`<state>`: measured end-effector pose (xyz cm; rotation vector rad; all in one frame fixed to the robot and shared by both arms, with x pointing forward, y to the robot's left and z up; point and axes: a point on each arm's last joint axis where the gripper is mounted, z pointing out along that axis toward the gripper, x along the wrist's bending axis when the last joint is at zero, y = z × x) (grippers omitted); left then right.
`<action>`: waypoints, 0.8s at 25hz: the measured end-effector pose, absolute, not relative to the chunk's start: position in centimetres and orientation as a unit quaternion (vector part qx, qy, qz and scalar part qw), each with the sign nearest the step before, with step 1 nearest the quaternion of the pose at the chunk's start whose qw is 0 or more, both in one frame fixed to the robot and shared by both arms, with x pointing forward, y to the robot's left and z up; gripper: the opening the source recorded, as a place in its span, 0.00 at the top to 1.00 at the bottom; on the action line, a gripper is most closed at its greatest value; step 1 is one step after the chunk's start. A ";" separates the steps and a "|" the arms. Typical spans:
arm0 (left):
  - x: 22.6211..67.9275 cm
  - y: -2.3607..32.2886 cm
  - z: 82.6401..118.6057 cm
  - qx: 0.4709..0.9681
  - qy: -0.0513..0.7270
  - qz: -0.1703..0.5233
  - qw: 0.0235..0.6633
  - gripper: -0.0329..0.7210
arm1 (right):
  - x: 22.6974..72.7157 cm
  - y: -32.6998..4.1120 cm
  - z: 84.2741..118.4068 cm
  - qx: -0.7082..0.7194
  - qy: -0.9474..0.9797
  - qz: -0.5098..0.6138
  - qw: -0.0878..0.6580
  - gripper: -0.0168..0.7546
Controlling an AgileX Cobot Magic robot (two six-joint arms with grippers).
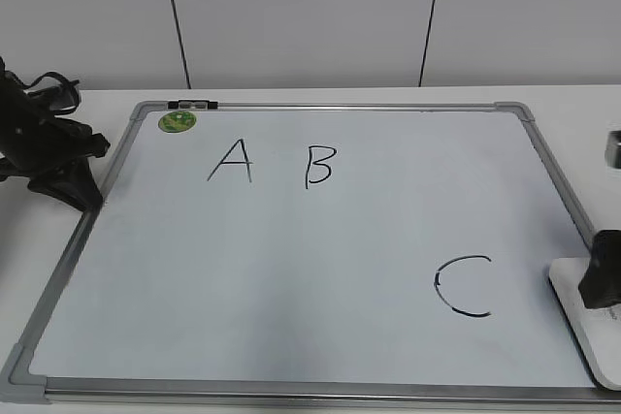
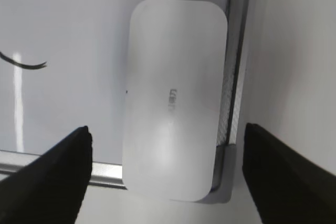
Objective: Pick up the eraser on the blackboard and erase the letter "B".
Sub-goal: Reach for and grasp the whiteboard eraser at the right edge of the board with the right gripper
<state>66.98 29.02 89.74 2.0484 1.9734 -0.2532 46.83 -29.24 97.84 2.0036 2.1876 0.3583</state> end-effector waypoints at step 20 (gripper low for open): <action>67.0 29.0 89.7 0.710 0.684 -0.088 0.143 0.91 | 49.8 -29.3 92.2 0.675 0.737 0.047 0.002 0.12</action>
